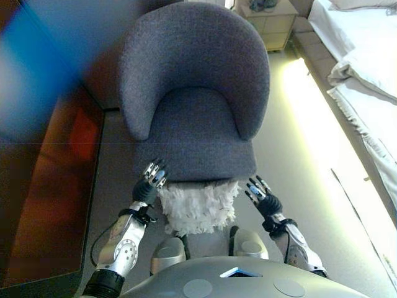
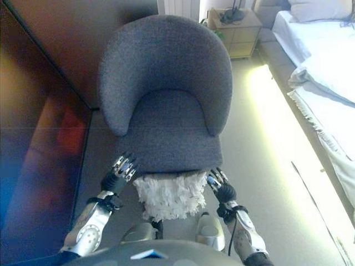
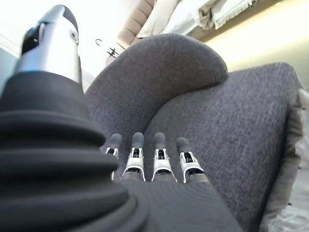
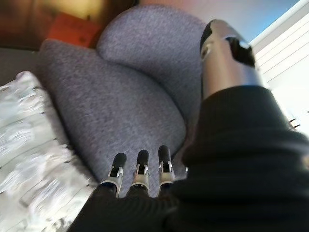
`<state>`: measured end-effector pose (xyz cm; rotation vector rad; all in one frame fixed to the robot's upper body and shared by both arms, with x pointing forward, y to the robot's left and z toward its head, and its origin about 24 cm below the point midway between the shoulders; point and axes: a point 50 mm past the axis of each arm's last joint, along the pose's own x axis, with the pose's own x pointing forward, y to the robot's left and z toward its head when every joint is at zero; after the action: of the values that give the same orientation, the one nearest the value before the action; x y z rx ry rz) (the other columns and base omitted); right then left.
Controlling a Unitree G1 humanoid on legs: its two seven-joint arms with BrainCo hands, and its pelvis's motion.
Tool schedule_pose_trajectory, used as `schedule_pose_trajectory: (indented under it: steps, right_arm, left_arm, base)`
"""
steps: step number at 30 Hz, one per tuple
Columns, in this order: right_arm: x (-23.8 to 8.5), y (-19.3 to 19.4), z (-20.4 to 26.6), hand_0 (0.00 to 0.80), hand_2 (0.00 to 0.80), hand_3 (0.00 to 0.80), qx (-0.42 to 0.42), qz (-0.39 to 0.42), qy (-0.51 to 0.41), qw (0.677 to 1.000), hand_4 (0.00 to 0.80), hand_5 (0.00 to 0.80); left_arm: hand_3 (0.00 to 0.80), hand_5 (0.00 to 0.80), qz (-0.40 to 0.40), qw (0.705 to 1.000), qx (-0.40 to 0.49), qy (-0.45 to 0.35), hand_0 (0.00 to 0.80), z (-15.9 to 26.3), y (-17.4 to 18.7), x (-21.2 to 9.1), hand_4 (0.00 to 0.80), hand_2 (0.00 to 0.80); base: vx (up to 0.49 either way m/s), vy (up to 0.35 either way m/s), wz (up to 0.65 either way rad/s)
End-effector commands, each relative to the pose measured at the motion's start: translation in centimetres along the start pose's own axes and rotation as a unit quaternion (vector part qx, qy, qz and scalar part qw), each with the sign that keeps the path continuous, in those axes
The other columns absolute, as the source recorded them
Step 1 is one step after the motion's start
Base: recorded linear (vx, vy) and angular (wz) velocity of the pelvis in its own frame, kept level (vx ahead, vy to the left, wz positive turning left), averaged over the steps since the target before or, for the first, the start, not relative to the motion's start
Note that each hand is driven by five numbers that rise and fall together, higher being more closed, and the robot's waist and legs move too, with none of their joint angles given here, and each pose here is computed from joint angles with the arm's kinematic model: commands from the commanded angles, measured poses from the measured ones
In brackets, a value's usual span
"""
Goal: Pick up the cushion and take it to the sofa
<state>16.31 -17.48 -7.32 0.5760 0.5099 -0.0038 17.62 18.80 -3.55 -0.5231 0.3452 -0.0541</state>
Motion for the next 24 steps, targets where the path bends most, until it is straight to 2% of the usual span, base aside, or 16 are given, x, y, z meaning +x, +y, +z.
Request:
schedule_pose_trajectory:
  steps: [1, 3, 5, 6, 7, 10, 12, 15, 18, 20, 24]
  right_arm:
    - [1.1, 2.1, 3.2, 0.0, 0.0, 0.0, -0.032, 0.045, -0.08, 0.995, 0.0, 0.0]
    - [1.4, 2.3, 3.5, 0.0, 0.0, 0.0, -0.048, 0.045, -0.084, 0.994, 0.0, 0.0]
    - [1.8, 2.3, 4.0, 0.0, 0.0, 0.0, -0.124, 0.021, -0.094, 0.988, 0.0, 0.0]
    - [2.0, 2.4, 4.4, 0.0, 0.0, 0.0, -0.165, 0.015, -0.1, 0.981, 0.0, 0.0]
    - [2.1, 2.6, 4.7, 0.0, 0.0, 0.0, -0.167, 0.023, -0.101, 0.98, 0.0, 0.0]
    - [2.3, 3.3, 5.4, 0.0, 0.0, 0.0, -0.095, 0.076, -0.093, 0.988, 0.0, 0.0]
    - [2.5, 4.2, 5.4, 0.0, 0.0, 0.0, 0.003, 0.142, -0.088, 0.986, 0.0, 0.0]
    - [2.1, 6.3, 5.0, 0.0, 0.0, 0.0, 0.136, 0.272, -0.087, 0.949, 0.0, 0.0]
    - [1.5, 7.8, 4.1, 0.0, 0.0, 0.0, 0.259, 0.385, -0.088, 0.882, 0.0, 0.0]
    - [1.3, 8.6, 3.9, 0.0, 0.0, 0.0, 0.318, 0.416, -0.097, 0.846, 0.0, 0.0]
    - [1.3, 8.5, 3.9, 0.0, 0.0, 0.0, 0.311, 0.405, -0.112, 0.853, 0.0, 0.0]
  left_arm:
    - [0.0, 0.0, -0.005, 0.994, 0.075, -0.073, 0.0, 3.2, -0.4, 0.2, 0.0, 0.0]
    - [0.0, 0.0, 0.015, 0.99, 0.117, -0.081, 0.0, 3.6, 0.1, 0.3, 0.0, 0.0]
    - [0.0, 0.0, 0.053, 0.983, 0.154, -0.082, 0.0, 4.0, 1.0, 0.6, 0.0, 0.0]
    - [0.0, 0.0, 0.059, 0.985, 0.14, -0.078, 0.0, 4.1, 1.3, 0.9, 0.0, 0.0]
    - [0.0, 0.0, 0.054, 0.988, 0.121, -0.075, 0.0, 4.1, 1.3, 1.1, 0.0, 0.0]
    - [0.0, 0.0, -0.011, 0.998, 0.033, -0.054, 0.0, 3.7, 0.3, 1.5, 0.0, 0.0]
    - [0.0, 0.0, -0.095, 0.994, -0.053, -0.029, 0.0, 2.5, -1.3, 1.7, 0.0, 0.0]
    - [0.0, 0.0, -0.219, 0.957, -0.188, -0.017, 0.0, 1.4, -3.6, 1.5, 0.0, 0.0]
    - [0.0, 0.0, -0.321, 0.887, -0.33, -0.024, 0.0, 0.4, -5.3, 1.1, 0.0, 0.0]
    - [0.0, 0.0, -0.34, 0.867, -0.362, -0.028, 0.0, -0.1, -5.9, 1.0, 0.0, 0.0]
    - [0.0, 0.0, -0.336, 0.876, -0.345, -0.024, 0.0, -0.5, -6.2, 1.4, 0.0, 0.0]
  base:
    - [-0.003, 0.01, -0.25]
    - [-0.004, -0.016, -0.33]
    - [0.02, -0.036, -0.28]
    - [0.039, -0.032, -0.1]
    - [0.057, -0.036, 0.0]
    - [0.071, -0.037, 0.06]
    - [0.065, -0.034, 0.11]
    - [0.011, -0.004, 0.11]
    - [0.018, 0.001, 0.15]
    - [0.021, -0.014, 0.07]
    - [-0.027, -0.003, 0.13]
